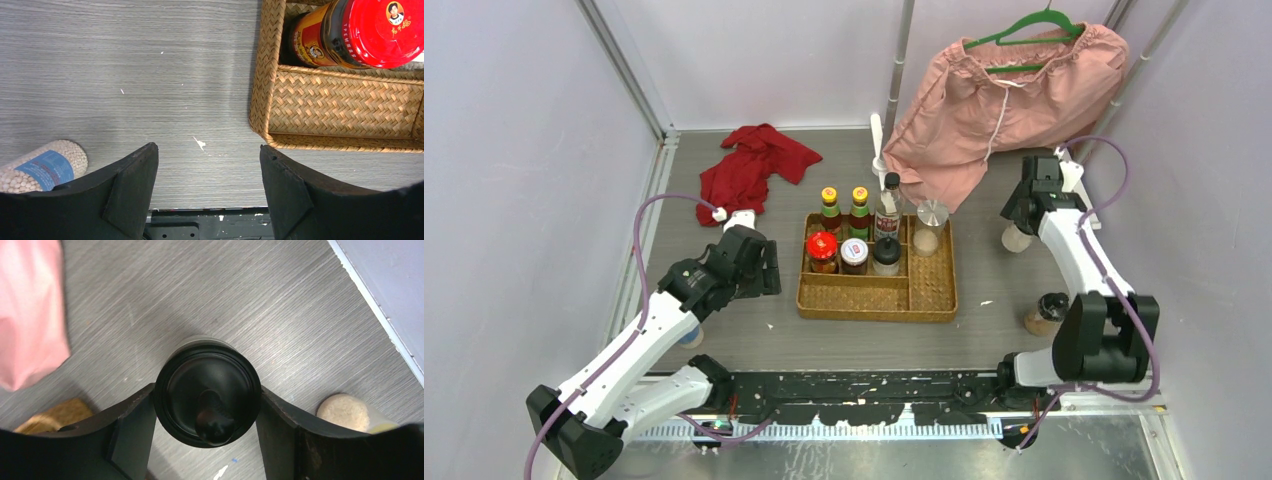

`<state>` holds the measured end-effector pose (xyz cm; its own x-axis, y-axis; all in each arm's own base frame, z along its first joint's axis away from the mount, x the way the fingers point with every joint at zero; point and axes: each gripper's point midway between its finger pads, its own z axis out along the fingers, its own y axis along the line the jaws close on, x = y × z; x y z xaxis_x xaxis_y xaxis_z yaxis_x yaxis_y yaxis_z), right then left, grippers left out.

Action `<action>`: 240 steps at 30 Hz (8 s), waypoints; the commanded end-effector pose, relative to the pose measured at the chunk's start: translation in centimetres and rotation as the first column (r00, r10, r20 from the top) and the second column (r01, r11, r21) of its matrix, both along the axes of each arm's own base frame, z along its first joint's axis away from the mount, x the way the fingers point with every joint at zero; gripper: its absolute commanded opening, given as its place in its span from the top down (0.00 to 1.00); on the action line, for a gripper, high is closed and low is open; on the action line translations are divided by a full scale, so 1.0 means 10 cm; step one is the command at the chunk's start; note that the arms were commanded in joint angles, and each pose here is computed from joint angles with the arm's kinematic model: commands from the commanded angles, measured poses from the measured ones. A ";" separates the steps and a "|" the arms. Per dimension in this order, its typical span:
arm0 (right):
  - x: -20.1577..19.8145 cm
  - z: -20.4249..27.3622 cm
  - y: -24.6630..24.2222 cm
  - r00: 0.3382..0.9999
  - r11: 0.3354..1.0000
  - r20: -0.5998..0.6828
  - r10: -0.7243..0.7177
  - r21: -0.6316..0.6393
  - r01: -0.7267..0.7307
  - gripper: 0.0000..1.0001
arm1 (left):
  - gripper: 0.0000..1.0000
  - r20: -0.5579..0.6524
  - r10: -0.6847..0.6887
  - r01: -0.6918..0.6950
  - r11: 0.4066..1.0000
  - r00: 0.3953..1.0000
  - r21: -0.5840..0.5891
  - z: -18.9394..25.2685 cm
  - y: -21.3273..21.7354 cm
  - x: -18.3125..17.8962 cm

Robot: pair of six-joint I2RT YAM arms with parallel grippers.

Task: Organize the condiment bottles
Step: Place the bottle in the storage box, then pick up the bottle from the corner of the board.

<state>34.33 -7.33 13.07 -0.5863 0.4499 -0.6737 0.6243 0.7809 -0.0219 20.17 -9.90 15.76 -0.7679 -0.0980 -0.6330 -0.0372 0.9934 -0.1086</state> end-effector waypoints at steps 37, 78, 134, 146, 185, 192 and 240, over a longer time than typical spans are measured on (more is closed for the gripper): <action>-1.15 1.33 2.66 0.675 0.699 0.250 0.694 -0.012 -0.715 0.48 | 0.26 0.040 0.097 -0.100 0.993 0.994 0.064 0.14 0.22 0.08; -1.31 0.11 3.37 0.623 0.628 0.084 0.778 -0.136 -0.766 0.48 | 0.26 0.028 0.101 -0.102 0.994 0.995 0.032 0.03 0.19 0.03; -1.32 -0.18 3.32 0.611 0.639 0.226 0.759 -0.080 -0.765 0.42 | 0.29 0.025 0.097 -0.098 0.995 0.995 0.033 0.00 0.17 0.05; -1.41 -0.11 3.27 0.610 0.639 0.218 0.762 -0.102 -0.762 0.00 | 0.25 0.014 0.118 -0.119 0.992 0.993 0.031 0.02 0.20 0.02; -1.53 0.67 2.93 0.618 0.647 0.215 0.756 -0.109 -0.754 0.01 | 0.00 0.015 0.974 -0.925 0.210 0.226 0.318 0.34 1.84 -1.18; -1.52 0.64 2.94 0.604 0.635 0.223 0.766 -0.113 -0.764 0.00 | 0.00 -0.064 0.979 -0.919 0.205 0.195 0.338 0.13 1.74 -1.31; -1.58 0.32 2.77 0.596 0.617 0.164 0.786 -0.142 -0.774 0.00 | 0.53 -0.129 0.951 -0.893 0.309 0.282 0.328 -0.22 1.76 -0.85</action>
